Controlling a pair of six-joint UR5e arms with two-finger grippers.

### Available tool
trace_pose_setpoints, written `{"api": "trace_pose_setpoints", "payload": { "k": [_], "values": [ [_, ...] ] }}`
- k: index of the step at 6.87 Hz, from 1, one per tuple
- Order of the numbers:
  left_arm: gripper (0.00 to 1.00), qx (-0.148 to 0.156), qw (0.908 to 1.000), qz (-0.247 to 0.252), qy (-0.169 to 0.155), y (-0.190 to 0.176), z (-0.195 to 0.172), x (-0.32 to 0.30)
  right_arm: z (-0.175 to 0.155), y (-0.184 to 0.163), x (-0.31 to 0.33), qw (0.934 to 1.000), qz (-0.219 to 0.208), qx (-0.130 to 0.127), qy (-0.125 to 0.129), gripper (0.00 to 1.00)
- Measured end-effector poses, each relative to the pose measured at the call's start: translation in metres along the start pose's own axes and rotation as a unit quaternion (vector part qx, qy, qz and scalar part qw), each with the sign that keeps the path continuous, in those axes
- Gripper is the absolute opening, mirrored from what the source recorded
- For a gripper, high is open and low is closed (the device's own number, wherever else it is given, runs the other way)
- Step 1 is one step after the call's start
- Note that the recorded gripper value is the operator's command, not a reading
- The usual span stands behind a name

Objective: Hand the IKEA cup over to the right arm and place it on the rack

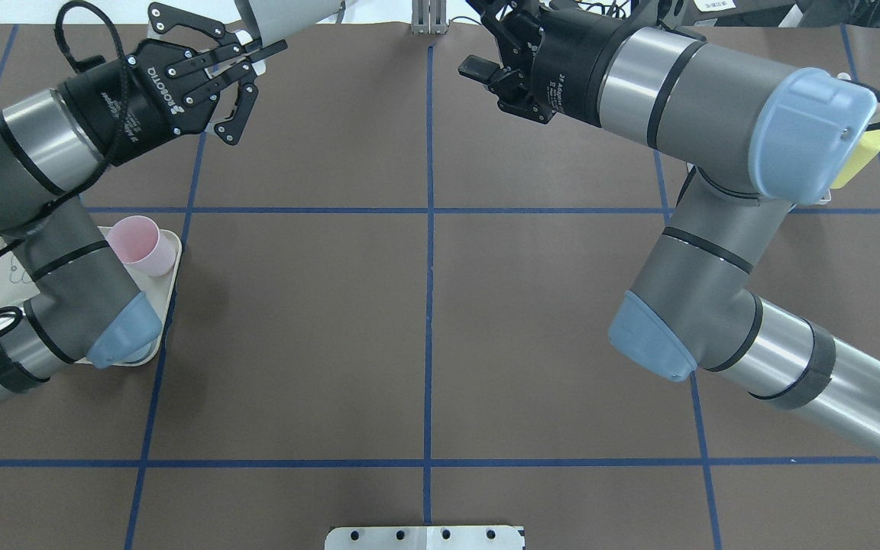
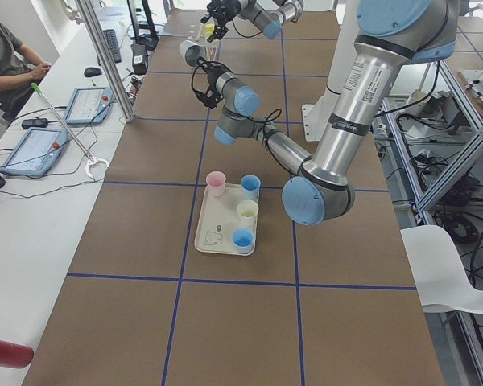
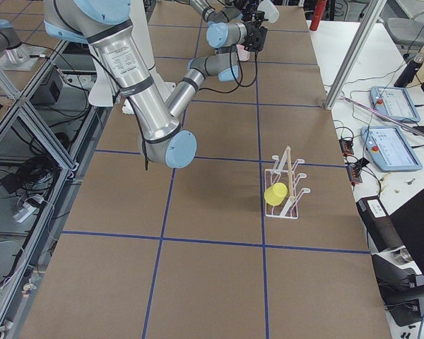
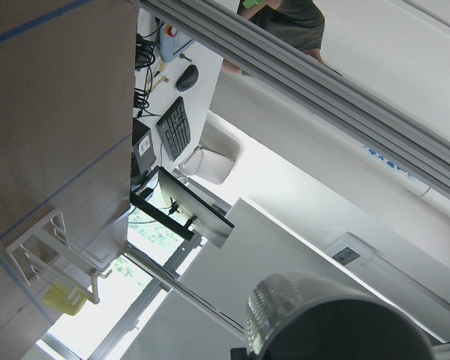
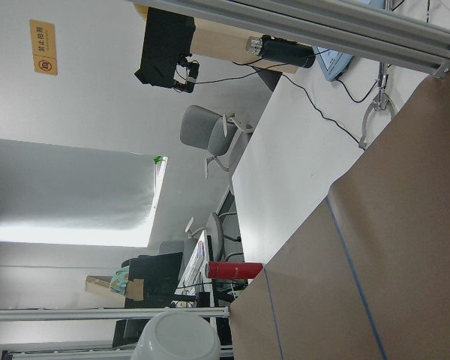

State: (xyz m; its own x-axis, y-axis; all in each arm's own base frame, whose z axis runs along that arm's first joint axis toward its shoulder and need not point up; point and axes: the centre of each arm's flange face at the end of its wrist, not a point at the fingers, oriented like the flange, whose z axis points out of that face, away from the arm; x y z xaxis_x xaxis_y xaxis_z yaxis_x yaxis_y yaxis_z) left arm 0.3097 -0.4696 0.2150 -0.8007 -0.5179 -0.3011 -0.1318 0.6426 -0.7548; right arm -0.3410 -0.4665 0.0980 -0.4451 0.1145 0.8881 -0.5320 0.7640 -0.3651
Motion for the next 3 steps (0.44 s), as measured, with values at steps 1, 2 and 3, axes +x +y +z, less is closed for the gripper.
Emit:
{"api": "trace_pose_setpoints", "payload": {
  "k": [1, 2, 3],
  "values": [
    [0.0, -0.011, 0.9999, -0.011, -0.002, 0.006, 0.011, -0.015, 0.002, 0.001, 0.003, 1.0, 0.001, -0.001, 0.003, 1.0],
    [0.0, -0.02, 0.9996, -0.02, -0.008, 0.014, 0.021, -0.029, 0.004, 0.002, 0.005, 1.0, 0.001, -0.002, 0.005, 1.0],
    [0.0, -0.029, 0.9991, -0.026, -0.012, 0.024, 0.029, -0.039, 0.004, 0.003, 0.006, 1.0, 0.001, -0.002, 0.006, 1.0]
  ]
}}
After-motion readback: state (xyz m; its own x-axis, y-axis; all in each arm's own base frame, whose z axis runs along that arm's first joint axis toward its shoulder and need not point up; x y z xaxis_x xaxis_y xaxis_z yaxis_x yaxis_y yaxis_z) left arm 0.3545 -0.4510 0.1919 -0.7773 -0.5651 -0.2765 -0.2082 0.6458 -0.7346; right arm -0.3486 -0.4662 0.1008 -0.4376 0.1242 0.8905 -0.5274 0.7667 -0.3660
